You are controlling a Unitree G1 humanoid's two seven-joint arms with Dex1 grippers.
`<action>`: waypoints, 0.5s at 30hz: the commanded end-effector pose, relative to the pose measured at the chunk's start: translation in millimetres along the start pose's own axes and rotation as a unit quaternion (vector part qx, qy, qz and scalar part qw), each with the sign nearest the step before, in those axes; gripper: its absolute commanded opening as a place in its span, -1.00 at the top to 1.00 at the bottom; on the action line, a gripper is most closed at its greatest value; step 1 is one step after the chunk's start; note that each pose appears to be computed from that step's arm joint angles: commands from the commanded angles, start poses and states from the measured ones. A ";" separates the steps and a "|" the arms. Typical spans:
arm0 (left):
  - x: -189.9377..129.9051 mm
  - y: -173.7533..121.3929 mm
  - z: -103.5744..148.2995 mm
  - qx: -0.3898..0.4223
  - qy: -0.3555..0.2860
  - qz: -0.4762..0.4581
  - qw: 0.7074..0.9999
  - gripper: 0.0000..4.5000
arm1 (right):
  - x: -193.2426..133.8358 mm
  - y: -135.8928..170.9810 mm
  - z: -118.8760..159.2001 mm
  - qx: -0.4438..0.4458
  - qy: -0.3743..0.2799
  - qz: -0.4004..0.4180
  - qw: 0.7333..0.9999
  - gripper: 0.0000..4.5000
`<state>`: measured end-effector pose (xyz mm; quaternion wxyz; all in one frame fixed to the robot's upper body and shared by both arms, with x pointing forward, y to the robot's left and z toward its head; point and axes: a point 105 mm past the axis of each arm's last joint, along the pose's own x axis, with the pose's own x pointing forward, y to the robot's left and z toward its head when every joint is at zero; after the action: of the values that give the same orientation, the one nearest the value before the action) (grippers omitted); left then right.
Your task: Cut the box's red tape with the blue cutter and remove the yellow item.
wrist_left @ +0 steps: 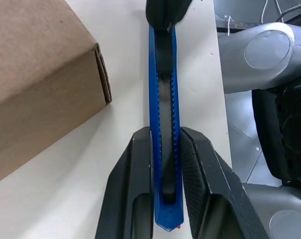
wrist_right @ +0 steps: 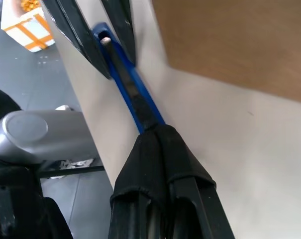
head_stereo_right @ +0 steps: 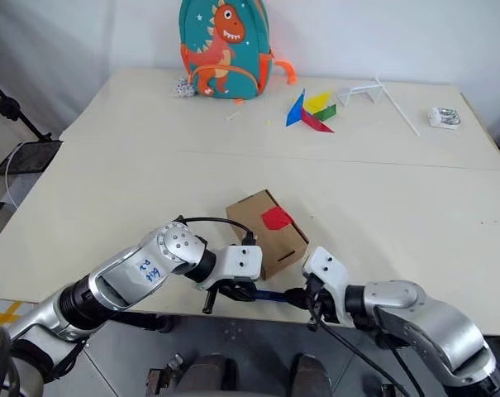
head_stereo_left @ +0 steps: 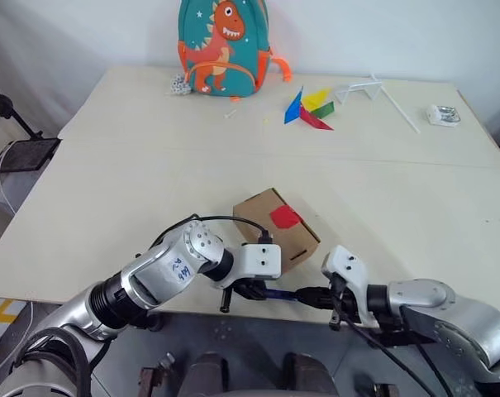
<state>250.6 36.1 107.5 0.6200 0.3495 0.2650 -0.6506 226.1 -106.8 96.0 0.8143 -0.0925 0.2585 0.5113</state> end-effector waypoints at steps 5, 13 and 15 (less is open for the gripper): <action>4.7 -6.8 -1.1 0.003 0.009 -0.019 1.000 0.80 | 17.2 6.5 2.8 -0.008 0.001 0.029 1.000 0.99; 3.9 -6.3 -1.7 0.003 0.010 -0.016 1.000 0.80 | 22.9 7.9 4.6 -0.010 0.000 0.036 0.999 0.99; 3.8 -6.5 -2.0 0.007 0.010 -0.016 1.000 0.80 | 20.6 7.4 4.1 -0.009 -0.001 0.034 0.999 0.99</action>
<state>251.4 38.0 108.1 0.6192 0.3522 0.2677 -0.6488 231.7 -86.5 94.9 0.8006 -0.0934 0.2464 0.5381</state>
